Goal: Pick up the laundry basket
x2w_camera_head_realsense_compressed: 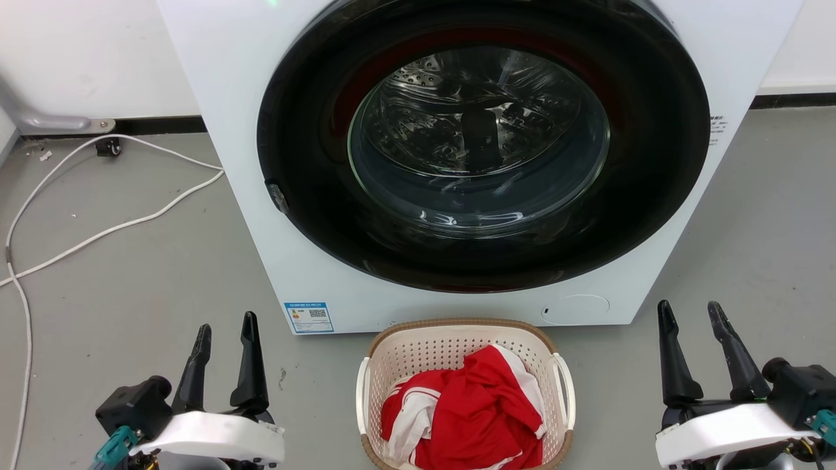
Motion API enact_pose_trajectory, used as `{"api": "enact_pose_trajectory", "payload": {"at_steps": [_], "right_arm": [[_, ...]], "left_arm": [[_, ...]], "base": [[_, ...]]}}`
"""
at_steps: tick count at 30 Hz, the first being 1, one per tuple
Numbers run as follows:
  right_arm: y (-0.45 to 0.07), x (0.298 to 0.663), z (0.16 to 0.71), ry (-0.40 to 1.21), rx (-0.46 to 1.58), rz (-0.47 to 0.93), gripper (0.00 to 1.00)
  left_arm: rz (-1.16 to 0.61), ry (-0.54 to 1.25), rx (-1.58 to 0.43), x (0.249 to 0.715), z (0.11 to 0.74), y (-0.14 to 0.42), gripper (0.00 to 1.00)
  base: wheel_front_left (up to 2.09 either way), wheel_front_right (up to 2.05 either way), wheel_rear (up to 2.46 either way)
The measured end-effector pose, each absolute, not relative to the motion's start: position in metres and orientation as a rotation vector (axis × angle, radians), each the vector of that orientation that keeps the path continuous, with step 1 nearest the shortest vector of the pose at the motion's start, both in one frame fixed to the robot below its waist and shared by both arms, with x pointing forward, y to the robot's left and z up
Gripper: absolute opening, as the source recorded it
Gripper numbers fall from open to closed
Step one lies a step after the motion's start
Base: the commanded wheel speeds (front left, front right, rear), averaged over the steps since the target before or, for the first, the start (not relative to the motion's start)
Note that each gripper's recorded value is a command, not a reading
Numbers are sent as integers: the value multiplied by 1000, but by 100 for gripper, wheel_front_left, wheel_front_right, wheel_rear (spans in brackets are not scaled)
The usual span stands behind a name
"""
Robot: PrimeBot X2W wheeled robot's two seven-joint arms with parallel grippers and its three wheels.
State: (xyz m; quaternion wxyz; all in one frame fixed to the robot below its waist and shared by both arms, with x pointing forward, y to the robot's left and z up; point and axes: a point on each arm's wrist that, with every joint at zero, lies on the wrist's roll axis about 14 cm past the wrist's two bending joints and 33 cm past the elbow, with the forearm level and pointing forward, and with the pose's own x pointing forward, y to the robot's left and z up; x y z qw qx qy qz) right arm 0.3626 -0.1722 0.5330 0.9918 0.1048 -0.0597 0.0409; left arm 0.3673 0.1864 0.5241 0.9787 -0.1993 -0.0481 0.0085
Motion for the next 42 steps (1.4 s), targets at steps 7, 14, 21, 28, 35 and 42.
{"api": "enact_pose_trajectory", "payload": {"at_steps": [7,14,21,28,35,42], "right_arm": [[-173,361,534,-130,140,84,100],[-170,359,537,-147,69,95,100],[-168,358,539,-160,6,105,100],[-167,356,539,-167,-55,112,100],[-165,356,542,-183,-112,121,100],[-164,354,543,-190,-161,127,100]], "left_arm": [[14,-103,-334,365,524,185,100],[3,-112,-272,364,525,183,100],[-8,-121,-215,363,526,180,100],[-10,-134,-161,362,527,179,100],[-19,-144,-110,361,529,177,100],[-23,-154,-61,359,530,175,100]], "base": [[0,0,0],[0,0,0],[0,0,0],[0,0,0],[0,0,0],[0,0,0]]}}
